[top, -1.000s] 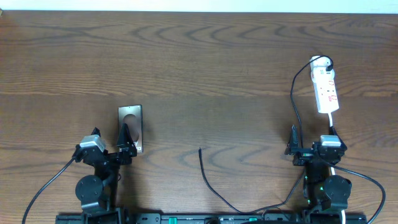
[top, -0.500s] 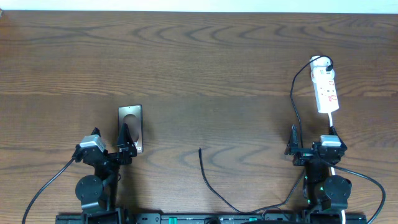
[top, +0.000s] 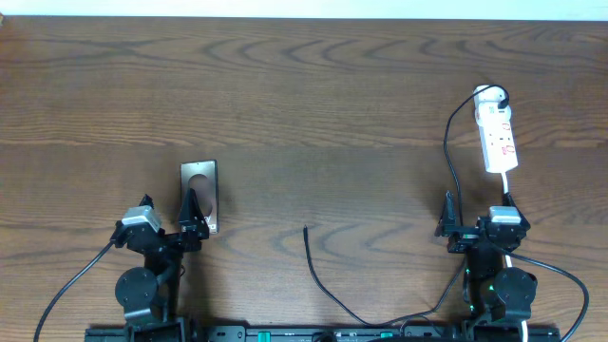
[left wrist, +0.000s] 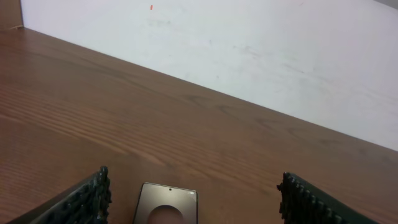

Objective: Plug charger to phone and switch on socket

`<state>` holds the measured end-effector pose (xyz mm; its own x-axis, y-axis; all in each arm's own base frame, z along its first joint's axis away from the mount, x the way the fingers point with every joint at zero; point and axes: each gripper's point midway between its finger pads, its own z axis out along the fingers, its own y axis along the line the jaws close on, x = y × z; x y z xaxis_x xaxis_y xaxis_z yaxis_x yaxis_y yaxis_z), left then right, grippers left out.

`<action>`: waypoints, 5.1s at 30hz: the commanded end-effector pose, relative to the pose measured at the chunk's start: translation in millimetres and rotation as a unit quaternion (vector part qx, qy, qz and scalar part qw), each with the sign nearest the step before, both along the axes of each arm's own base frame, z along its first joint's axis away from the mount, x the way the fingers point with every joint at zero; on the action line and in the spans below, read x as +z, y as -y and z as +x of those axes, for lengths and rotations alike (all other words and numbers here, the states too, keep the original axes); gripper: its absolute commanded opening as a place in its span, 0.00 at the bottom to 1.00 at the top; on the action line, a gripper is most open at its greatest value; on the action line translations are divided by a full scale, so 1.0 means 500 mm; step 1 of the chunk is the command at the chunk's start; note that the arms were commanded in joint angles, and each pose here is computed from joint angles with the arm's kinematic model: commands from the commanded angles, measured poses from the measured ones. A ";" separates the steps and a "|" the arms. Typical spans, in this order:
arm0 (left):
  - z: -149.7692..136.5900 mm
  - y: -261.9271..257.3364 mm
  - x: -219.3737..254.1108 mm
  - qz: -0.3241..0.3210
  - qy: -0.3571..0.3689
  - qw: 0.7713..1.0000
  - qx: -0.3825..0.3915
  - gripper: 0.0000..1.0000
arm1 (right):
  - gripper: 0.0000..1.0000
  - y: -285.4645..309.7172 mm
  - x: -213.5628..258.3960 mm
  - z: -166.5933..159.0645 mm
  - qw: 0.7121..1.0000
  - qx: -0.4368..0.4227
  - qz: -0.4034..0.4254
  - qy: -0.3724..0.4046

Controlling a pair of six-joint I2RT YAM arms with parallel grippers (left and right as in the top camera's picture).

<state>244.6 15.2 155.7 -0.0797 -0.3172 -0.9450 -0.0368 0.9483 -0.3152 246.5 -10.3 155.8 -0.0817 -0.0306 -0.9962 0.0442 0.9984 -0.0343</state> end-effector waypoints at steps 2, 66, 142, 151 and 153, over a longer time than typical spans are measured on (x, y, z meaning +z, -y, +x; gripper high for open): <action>-0.002 0.003 -0.031 -0.008 -0.026 1.000 -0.004 0.84 | 0.99 -0.001 0.001 -0.001 1.000 0.000 0.004 0.002; 0.108 0.045 0.197 0.064 -0.148 0.979 -0.122 0.84 | 0.99 -0.001 0.001 -0.001 1.000 0.000 0.004 0.002; 0.137 0.051 -0.185 0.084 -0.673 0.725 -0.123 0.98 | 0.99 -0.001 0.001 -0.001 1.000 0.000 0.004 0.002; 0.110 0.047 -0.233 0.087 -0.682 0.715 -0.128 0.98 | 0.99 -0.001 0.001 -0.001 1.000 0.000 0.004 0.002; 0.107 0.045 -0.241 0.086 -0.682 0.715 -0.128 0.98 | 0.99 -0.001 0.001 -0.001 1.000 0.000 0.004 0.002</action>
<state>304.8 -12.5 43.0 -0.9996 -0.0170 0.0246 -0.0180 0.9989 -0.0424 246.5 -10.5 155.8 -0.0817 -0.0306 -0.9962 0.0453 0.9984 -0.0344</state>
